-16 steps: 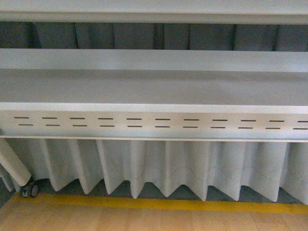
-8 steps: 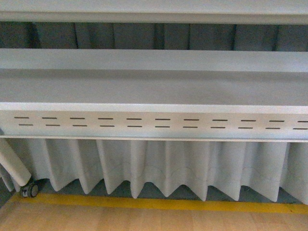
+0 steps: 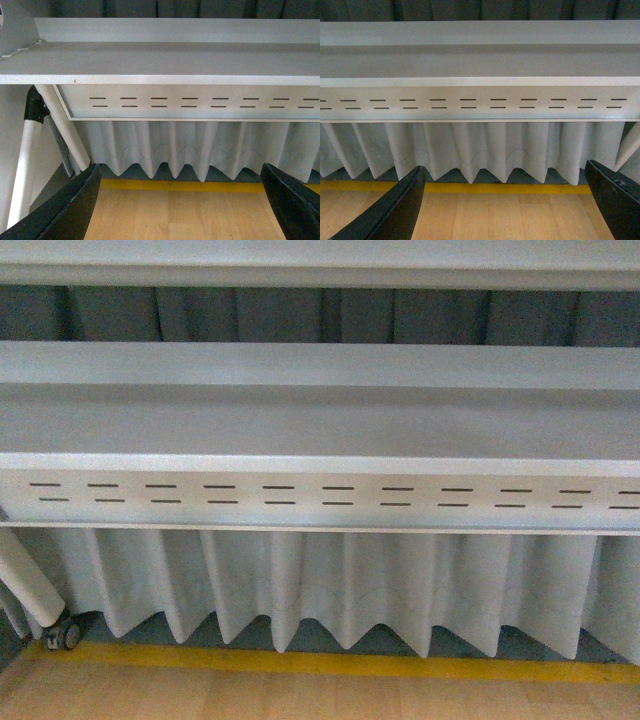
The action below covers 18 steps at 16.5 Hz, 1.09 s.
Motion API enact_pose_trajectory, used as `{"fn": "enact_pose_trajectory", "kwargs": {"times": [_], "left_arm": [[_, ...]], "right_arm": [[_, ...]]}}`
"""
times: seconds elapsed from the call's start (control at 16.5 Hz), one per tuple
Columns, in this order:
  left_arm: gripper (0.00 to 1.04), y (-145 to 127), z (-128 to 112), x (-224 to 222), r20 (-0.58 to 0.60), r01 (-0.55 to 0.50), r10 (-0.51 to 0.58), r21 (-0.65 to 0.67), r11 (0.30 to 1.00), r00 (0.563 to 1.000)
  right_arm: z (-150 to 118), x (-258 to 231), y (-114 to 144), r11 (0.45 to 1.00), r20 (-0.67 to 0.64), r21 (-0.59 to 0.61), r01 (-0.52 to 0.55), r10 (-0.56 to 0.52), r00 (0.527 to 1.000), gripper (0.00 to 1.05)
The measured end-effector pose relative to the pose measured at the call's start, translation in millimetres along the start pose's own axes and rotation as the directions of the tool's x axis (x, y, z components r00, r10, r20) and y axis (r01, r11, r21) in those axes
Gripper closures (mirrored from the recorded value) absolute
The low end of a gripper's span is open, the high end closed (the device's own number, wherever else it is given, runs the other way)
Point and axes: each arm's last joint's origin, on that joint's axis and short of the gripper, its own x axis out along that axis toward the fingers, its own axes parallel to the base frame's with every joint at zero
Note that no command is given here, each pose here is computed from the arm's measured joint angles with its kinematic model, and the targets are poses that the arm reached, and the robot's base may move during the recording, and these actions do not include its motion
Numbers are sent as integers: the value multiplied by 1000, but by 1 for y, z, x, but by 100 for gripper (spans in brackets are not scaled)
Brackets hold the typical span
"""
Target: Wind up and store yellow beetle toy
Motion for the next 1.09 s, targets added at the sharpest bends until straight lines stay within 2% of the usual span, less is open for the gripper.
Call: {"fn": "enact_pose_trajectory", "kwargs": {"times": [1.09], "left_arm": [[7,0,0,0,2,-1,1,0,1000,1000]], "right_arm": [[0,0,0,1000,0,0,0,0,1000,7]]}}
